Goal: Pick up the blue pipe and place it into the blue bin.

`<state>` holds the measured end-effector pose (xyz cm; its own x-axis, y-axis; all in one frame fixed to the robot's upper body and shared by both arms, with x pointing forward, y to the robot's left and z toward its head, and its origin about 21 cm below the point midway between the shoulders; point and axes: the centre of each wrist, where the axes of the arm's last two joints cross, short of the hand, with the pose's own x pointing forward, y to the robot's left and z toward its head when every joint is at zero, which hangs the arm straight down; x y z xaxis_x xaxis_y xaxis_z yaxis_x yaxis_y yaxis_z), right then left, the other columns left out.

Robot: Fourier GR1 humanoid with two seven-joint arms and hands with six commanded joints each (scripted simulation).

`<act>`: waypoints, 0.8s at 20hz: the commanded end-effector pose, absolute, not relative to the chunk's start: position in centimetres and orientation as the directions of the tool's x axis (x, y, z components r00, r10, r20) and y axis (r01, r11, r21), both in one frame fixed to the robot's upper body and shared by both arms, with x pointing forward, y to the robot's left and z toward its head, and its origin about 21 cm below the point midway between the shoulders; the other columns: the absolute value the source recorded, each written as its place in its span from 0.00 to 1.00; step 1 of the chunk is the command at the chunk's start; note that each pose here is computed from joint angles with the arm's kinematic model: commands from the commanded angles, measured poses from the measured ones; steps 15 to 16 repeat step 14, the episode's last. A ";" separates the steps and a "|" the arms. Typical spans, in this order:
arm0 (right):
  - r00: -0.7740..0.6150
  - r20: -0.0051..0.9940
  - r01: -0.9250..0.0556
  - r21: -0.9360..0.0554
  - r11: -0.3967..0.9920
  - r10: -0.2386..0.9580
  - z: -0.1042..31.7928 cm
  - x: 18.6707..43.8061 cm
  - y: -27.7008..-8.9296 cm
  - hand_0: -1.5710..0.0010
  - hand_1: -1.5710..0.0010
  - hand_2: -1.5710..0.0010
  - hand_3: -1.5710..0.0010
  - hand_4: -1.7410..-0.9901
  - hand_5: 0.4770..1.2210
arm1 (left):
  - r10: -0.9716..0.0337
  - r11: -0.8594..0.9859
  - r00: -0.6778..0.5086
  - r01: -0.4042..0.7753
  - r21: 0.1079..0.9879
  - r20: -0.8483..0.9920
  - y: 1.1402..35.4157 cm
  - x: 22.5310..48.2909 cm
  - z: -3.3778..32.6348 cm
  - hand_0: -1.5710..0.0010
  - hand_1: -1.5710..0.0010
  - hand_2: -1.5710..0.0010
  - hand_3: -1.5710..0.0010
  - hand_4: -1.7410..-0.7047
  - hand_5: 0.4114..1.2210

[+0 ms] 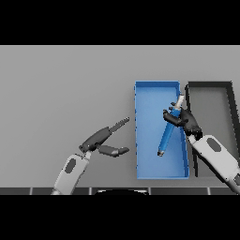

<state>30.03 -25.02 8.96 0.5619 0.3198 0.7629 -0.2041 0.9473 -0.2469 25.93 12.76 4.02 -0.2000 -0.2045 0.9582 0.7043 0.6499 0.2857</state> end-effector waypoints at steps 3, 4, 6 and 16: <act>0.573 0.711 -0.283 -0.295 0.912 0.408 8.6 30.0 -25.0 0.94 0.94 0.95 0.98 0.75 0.42 | -0.194 0.650 -0.207 0.705 0.284 0.959 12.7 25.9 4.1 1.00 1.00 1.00 1.00 0.78 0.11; 0.578 0.698 -0.292 -0.306 0.906 0.423 8.7 29.9 -25.0 0.95 0.96 0.96 0.99 0.77 0.40 | -0.197 0.652 -0.204 0.703 0.284 0.959 12.6 25.9 4.1 1.00 1.00 1.00 1.00 0.78 0.10; 0.577 0.691 -0.312 -0.308 0.899 0.437 8.7 29.9 -24.9 0.97 0.97 0.97 0.99 0.82 0.36 | -0.204 0.647 -0.201 0.706 0.286 0.958 12.6 25.9 3.9 1.00 1.00 1.00 1.00 0.78 0.10; 0.540 0.683 -0.372 -0.329 0.868 0.491 8.5 29.7 -24.8 0.99 0.99 0.99 1.00 0.87 0.32 | -0.205 0.647 -0.204 0.706 0.289 0.957 13.0 25.9 3.7 1.00 1.00 1.00 1.00 0.78 0.10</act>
